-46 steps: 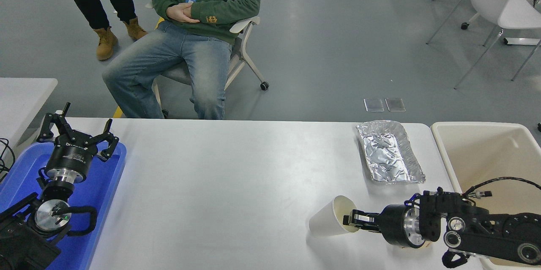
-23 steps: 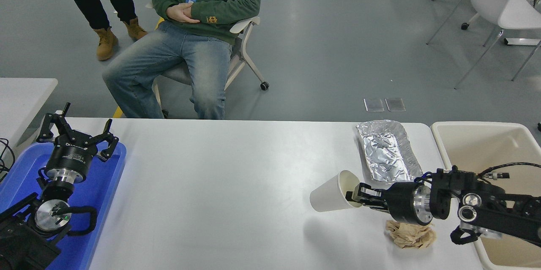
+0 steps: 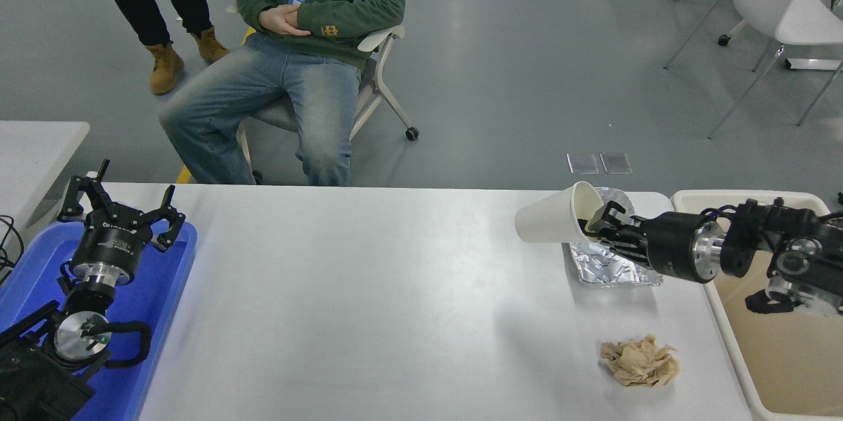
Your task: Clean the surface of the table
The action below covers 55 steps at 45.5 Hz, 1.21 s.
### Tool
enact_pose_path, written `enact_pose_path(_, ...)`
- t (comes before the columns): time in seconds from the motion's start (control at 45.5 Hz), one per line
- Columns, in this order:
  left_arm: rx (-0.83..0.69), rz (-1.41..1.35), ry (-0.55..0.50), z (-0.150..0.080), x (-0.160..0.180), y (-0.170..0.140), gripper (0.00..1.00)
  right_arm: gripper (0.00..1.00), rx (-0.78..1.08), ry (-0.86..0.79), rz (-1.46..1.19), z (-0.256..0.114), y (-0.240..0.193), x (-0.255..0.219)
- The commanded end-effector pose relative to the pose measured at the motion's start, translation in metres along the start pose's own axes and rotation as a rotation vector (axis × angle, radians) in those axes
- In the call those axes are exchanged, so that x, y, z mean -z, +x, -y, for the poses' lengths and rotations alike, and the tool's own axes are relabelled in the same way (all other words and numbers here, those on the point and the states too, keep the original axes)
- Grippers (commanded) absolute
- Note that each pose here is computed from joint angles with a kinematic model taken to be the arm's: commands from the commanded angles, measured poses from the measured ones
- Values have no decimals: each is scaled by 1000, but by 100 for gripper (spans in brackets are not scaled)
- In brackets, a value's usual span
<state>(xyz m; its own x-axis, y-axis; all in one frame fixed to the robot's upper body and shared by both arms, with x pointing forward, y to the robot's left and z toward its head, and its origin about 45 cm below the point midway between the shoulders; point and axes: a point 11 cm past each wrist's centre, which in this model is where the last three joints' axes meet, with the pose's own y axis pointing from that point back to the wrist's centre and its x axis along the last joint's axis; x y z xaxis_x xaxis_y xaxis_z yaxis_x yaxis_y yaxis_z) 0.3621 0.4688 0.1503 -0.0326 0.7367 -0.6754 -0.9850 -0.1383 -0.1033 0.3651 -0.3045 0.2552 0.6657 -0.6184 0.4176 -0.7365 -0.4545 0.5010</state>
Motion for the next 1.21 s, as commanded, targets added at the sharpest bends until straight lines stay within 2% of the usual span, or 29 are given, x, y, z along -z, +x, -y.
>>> enact_pose_path(0.0,1,0,0,0,0,0,100,0,-150,2,61,-26,59,7)
enact_pose_path(0.462,-1,-1,0,0,0,0,100,0,-311,-83,58,-61,115,-19)
enact_pose_path(1.187,-1,-1,0,0,0,0,100,0,-267,-22,77,-73,113,5)
